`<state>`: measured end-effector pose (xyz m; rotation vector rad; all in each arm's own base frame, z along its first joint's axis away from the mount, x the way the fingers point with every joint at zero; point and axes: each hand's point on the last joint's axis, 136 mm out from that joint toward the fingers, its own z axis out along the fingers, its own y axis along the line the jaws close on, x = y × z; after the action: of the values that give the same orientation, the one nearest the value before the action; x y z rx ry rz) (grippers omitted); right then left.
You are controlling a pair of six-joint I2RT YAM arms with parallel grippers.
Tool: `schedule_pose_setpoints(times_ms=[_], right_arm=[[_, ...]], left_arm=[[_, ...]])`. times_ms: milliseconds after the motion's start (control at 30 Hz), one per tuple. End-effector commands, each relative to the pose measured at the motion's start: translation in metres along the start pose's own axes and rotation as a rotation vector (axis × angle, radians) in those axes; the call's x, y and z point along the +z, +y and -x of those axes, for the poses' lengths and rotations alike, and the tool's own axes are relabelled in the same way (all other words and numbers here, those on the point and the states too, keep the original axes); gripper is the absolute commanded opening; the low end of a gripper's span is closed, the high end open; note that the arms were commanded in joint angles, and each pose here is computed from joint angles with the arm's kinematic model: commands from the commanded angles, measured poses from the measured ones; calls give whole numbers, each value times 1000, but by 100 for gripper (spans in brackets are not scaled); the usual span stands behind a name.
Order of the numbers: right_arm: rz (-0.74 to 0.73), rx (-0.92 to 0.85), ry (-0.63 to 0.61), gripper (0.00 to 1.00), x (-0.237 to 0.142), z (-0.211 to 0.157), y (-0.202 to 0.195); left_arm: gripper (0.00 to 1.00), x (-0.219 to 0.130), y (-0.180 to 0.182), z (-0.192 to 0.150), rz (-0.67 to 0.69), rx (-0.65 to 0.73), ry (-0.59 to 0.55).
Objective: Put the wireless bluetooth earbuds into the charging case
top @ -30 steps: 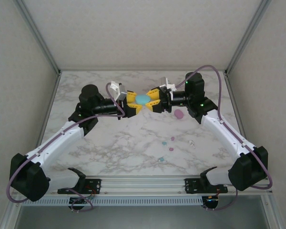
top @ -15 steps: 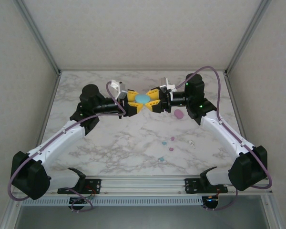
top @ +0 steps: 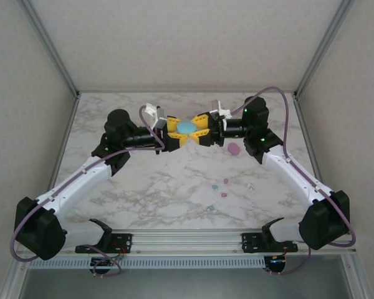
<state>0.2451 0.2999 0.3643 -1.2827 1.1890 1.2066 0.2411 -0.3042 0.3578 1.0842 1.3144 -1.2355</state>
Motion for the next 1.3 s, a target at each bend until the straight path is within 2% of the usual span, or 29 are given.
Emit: schedule_pose_setpoints(times_ms=[0, 267, 467, 833, 1267], right_arm=[[-30, -23, -20, 39, 0, 7, -1], [-43, -10, -11, 40, 1, 3, -4], [-94, 12, 15, 46, -1, -2, -11], [-198, 62, 82, 62, -9, -11, -16], [-203, 195, 119, 66, -9, -1, -20]], left_arm=[[45, 4, -12, 13, -53, 37, -15], [34, 6, -12, 12, -52, 41, -8], [25, 4, -9, 11, -18, 51, -3], [19, 0, -2, 3, 53, 64, 0], [19, 0, -1, -4, 60, 63, 24]])
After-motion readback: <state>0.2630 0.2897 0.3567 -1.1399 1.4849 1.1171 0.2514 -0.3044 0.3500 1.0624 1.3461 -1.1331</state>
